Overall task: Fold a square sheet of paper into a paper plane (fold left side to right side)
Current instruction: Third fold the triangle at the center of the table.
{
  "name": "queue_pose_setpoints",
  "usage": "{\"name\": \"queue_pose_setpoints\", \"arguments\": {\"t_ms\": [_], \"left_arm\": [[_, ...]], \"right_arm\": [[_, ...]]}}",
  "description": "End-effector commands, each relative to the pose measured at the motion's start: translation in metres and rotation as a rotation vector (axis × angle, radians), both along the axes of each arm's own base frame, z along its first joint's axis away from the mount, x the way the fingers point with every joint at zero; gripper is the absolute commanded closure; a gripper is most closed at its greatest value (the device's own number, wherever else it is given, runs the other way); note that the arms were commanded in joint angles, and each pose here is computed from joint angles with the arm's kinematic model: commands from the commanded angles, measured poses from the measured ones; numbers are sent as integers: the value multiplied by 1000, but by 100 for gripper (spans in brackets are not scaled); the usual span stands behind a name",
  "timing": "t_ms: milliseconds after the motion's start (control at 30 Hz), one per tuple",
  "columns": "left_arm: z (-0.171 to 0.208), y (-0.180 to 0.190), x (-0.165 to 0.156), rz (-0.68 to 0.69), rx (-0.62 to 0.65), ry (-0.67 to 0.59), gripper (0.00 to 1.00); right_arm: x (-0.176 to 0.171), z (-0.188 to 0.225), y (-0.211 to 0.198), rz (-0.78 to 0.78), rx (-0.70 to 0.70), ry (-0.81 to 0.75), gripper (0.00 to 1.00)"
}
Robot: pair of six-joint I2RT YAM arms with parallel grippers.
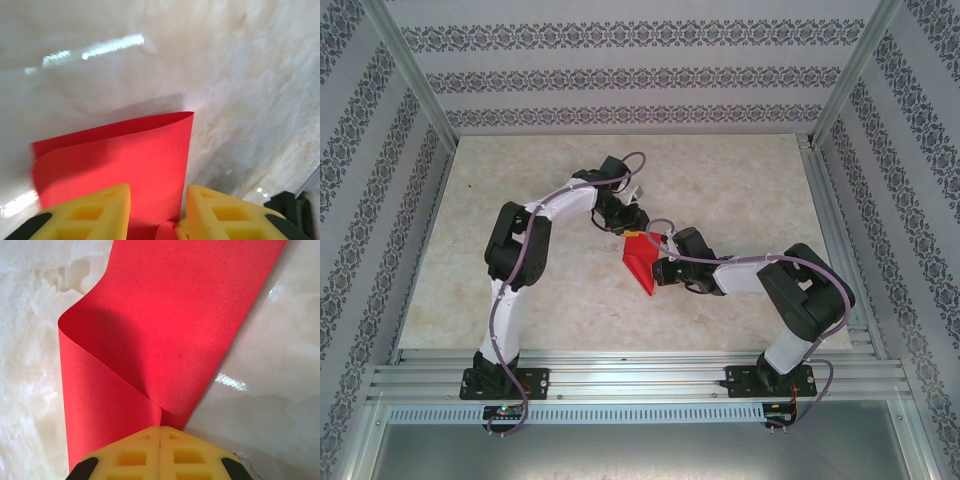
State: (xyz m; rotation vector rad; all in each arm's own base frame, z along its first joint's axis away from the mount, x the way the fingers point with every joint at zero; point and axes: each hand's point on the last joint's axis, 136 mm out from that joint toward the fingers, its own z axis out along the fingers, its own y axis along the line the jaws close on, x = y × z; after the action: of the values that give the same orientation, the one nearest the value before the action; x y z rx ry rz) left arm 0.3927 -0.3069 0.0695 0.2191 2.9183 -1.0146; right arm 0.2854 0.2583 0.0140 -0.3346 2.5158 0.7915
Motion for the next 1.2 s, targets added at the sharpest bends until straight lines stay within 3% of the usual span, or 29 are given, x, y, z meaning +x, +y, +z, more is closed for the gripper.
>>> {"name": "queue_pose_setpoints", "arguments": {"t_ms": [0,167,367,533,1167], "left_arm": [[38,20,-2,28,-12,-81,67],[35,18,-32,58,-124,-37,86],[37,-10,-62,32,-230,-2,89],[27,-23,-70,17,-189,6,89],[-41,-1,-89,24,2,89,88]], "right_arm": [[-22,-35,-16,-9,-102,97,100],[-21,-35,-14,1,-103,96,100],[-23,-36,-11,14,-112,100,100],[-23,-38,-11,19,-119,102,100],[-22,-38,-11,28,-140,107,100]]}}
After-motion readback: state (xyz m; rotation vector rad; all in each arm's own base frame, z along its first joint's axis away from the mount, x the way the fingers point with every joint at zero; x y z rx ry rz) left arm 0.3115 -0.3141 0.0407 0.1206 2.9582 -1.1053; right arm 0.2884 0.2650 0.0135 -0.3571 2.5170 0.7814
